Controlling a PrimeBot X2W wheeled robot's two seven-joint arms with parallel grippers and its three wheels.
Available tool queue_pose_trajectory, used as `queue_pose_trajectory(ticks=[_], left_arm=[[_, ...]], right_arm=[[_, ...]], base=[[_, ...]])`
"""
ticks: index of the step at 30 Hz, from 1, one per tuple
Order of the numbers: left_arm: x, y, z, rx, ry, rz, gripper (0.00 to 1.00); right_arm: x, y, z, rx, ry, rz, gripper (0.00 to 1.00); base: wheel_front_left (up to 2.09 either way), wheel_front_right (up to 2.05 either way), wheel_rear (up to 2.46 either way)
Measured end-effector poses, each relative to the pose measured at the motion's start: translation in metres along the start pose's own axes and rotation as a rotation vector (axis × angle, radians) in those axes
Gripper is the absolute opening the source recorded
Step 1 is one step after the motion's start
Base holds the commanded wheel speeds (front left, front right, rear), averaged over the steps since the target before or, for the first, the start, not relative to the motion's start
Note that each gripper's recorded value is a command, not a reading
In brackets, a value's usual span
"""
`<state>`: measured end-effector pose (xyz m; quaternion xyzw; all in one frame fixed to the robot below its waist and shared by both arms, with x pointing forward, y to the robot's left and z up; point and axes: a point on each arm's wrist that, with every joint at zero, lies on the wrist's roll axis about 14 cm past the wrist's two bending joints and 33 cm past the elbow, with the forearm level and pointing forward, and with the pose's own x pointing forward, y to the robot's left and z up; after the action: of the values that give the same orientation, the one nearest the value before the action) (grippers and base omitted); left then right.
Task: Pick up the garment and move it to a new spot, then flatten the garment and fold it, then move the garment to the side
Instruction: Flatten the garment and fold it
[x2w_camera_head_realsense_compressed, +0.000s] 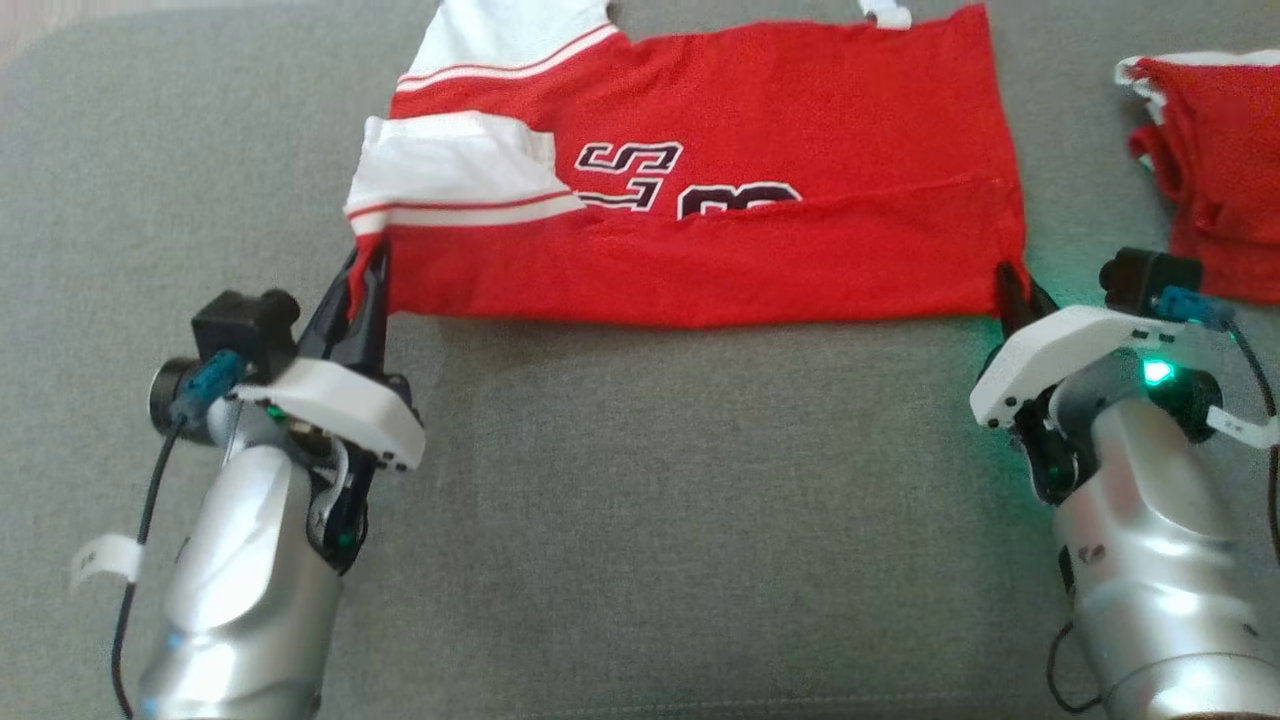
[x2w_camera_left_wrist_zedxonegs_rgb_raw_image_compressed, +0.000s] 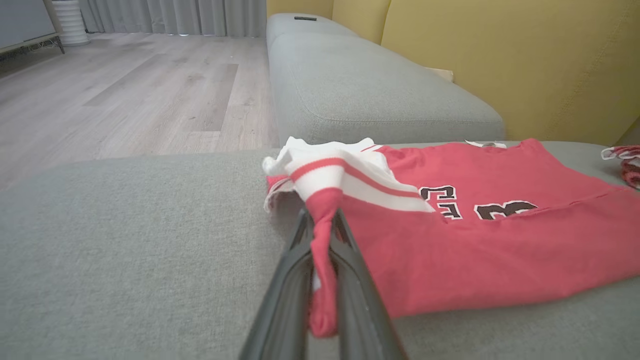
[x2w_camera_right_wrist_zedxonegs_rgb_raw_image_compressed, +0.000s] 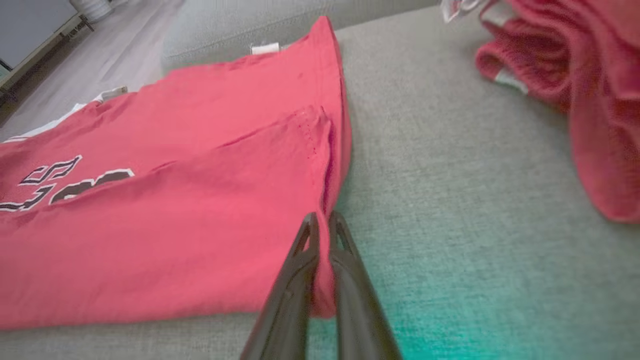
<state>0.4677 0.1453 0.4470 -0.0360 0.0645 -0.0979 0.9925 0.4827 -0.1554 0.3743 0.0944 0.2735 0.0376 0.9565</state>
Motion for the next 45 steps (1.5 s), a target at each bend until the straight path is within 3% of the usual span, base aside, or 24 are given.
queue_pose_trajectory(ticks=[16, 29, 30, 31, 32, 33, 38, 45], left_arm=[[-0.053, -0.014, -0.014, -0.041, 0.036, -0.008, 0.00], [-0.109, -0.039, -0.052, -0.104, 0.150, -0.062, 0.00], [-0.109, -0.039, -0.052, -0.103, 0.153, -0.065, 0.00], [-0.108, -0.039, -0.051, -0.100, 0.151, -0.066, 0.30], [-0.107, -0.037, -0.049, -0.096, 0.148, -0.066, 0.73], [-0.106, -0.035, -0.048, -0.090, 0.147, -0.060, 1.00], [-0.095, -0.030, -0.039, -0.075, 0.118, -0.035, 1.00], [-0.052, -0.023, 0.023, -0.068, -0.085, -0.030, 1.00]], right_arm=[[-0.064, -0.024, 0.011, -0.023, -0.104, -0.038, 0.00], [-0.125, -0.043, -0.036, 0.085, 0.008, -0.075, 0.00], [-0.127, -0.043, -0.038, 0.092, 0.013, -0.078, 1.00], [-0.129, -0.042, -0.037, 0.097, 0.006, -0.078, 1.00], [-0.130, -0.042, -0.035, 0.100, -0.006, -0.077, 1.00], [-0.131, -0.043, -0.029, 0.102, -0.026, -0.082, 1.00], [-0.135, -0.050, 0.010, 0.081, -0.166, -0.101, 1.00], [-0.129, -0.041, 0.069, 0.063, -0.373, -0.081, 1.00]], base=[[0.00, 0.00, 0.00], [0.00, 0.00, 0.00], [0.00, 0.00, 0.00], [0.00, 0.00, 0.00], [0.00, 0.00, 0.00], [0.00, 0.00, 0.00], [0.00, 0.00, 0.00], [0.00, 0.00, 0.00]])
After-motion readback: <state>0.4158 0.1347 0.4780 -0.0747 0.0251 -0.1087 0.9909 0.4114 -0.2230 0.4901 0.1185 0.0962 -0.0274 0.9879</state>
